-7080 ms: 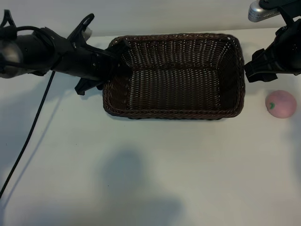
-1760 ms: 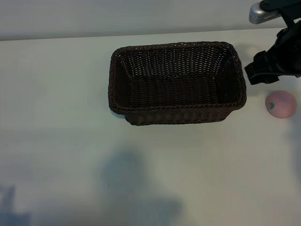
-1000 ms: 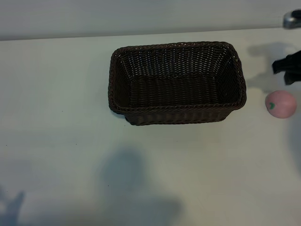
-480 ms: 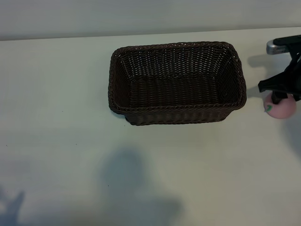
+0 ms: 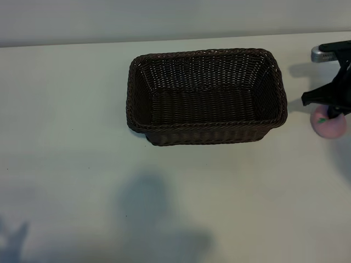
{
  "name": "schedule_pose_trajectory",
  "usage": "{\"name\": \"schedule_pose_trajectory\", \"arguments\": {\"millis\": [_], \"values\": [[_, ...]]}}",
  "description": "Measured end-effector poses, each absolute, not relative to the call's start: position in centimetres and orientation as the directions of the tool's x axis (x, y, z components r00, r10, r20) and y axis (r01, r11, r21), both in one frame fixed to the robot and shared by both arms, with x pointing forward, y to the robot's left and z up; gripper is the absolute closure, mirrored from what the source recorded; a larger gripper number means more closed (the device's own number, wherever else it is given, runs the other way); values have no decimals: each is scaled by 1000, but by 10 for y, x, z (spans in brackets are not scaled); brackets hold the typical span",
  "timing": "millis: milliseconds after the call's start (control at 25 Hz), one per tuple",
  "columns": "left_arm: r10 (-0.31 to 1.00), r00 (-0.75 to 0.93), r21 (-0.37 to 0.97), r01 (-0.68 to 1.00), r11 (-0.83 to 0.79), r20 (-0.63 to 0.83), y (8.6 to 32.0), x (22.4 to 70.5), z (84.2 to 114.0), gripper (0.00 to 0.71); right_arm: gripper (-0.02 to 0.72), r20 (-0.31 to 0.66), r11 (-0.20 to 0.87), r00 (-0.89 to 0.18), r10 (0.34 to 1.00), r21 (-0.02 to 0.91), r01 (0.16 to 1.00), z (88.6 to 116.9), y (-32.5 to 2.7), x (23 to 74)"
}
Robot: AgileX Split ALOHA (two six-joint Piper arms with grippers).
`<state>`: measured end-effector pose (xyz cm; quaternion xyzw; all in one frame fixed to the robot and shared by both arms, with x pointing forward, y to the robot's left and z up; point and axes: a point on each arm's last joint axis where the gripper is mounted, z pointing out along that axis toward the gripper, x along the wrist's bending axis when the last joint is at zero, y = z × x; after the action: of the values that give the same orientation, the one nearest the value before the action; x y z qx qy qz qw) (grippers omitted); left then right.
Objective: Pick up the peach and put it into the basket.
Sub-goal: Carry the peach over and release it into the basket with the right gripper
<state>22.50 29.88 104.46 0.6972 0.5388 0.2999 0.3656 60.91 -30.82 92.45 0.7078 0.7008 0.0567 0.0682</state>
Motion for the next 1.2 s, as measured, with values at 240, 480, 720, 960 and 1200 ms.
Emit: {"name": "schedule_pose_trajectory", "arguments": {"millis": [240, 480, 720, 960, 1200], "values": [[971, 239, 833, 532, -151, 23, 299, 225, 1045, 175, 660, -18, -1, 6, 1000, 246, 969, 996, -308, 610], [971, 236, 833, 533, -146, 19, 299, 225, 1045, 175, 660, 8, -16, 14, 1000, 343, 939, 1057, -306, 602], [972, 235, 833, 534, -144, 17, 299, 225, 1045, 176, 660, 35, 21, -37, 999, 383, 924, 1076, -288, 601], [972, 235, 833, 534, -144, 17, 299, 225, 1045, 176, 660, 46, 160, -195, 980, 405, 900, 1079, -230, 596], [972, 235, 833, 534, -144, 17, 299, 225, 1045, 176, 660, 60, 275, -336, 940, 449, 850, 1074, -169, 589]]}}
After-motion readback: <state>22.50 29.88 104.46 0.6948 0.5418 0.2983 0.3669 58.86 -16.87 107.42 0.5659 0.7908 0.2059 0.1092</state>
